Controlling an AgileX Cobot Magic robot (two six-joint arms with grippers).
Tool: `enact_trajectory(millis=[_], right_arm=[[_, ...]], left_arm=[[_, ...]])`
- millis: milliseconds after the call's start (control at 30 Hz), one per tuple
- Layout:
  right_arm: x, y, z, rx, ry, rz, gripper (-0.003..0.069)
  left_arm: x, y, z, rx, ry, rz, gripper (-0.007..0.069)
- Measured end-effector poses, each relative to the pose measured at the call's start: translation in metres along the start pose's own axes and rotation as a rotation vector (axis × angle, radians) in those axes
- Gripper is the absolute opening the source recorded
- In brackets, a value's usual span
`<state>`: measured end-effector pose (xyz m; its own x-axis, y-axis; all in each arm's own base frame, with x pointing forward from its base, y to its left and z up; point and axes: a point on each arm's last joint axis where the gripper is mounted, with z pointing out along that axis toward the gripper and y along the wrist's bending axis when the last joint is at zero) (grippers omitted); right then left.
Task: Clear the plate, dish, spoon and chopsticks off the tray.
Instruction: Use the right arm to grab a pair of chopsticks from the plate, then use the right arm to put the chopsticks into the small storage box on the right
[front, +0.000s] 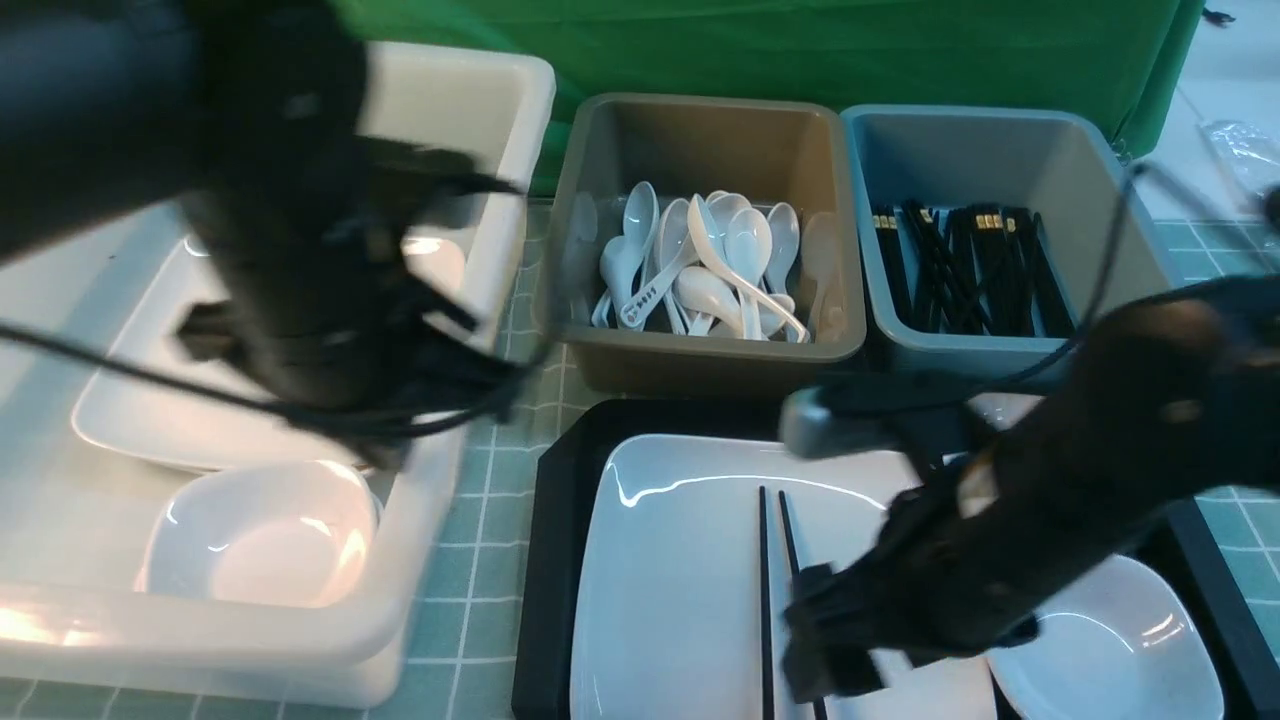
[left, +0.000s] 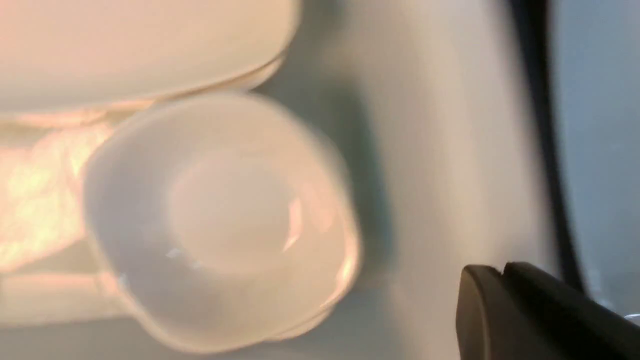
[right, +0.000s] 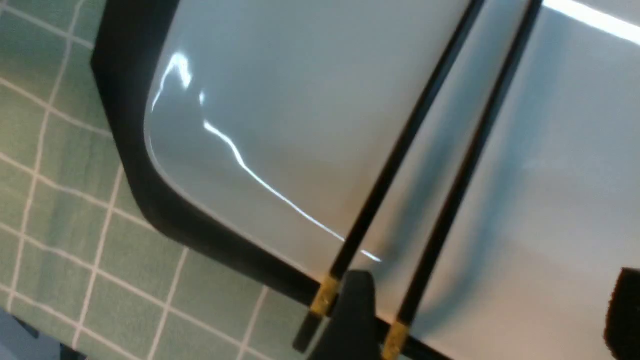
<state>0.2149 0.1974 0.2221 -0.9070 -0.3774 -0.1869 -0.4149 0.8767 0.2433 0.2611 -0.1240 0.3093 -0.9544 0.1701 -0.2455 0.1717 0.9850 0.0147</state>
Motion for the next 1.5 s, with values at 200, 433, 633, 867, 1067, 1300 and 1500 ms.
enact_trajectory(millis=[200, 433, 633, 867, 1067, 1300, 1500], right_arm=[[-0.015, 0.009, 0.053, 0.024, 0.066, -0.002, 0.0628], [-0.02, 0.008, 0.067, 0.041, 0.087, -0.003, 0.0423], [-0.022, 0.007, 0.057, 0.058, 0.048, -0.038, 0.0144], [-0.021, -0.002, -0.013, 0.056, -0.124, -0.049, 0.0144], [-0.043, -0.049, -0.09, 0.092, -0.453, 0.068, 0.0144], [-0.108, -0.142, -0.145, 0.238, -0.717, 0.235, 0.0144], [-0.168, -0.201, -0.097, 0.281, -0.708, 0.283, 0.0146]], left_arm=[[0.039, 0.035, 0.004, 0.057, -0.046, -0.127, 0.0013], [0.052, 0.039, -0.004, 0.078, -0.094, -0.121, 0.0013], [0.051, 0.039, -0.005, 0.087, -0.107, -0.115, 0.0013], [0.05, 0.037, -0.005, 0.101, -0.122, -0.117, 0.0013], [0.05, 0.032, -0.006, 0.16, -0.119, -0.116, 0.0013], [0.046, 0.024, -0.008, 0.249, -0.165, -0.073, 0.0013], [0.045, 0.022, -0.009, 0.274, -0.17, -0.059, 0.0013]])
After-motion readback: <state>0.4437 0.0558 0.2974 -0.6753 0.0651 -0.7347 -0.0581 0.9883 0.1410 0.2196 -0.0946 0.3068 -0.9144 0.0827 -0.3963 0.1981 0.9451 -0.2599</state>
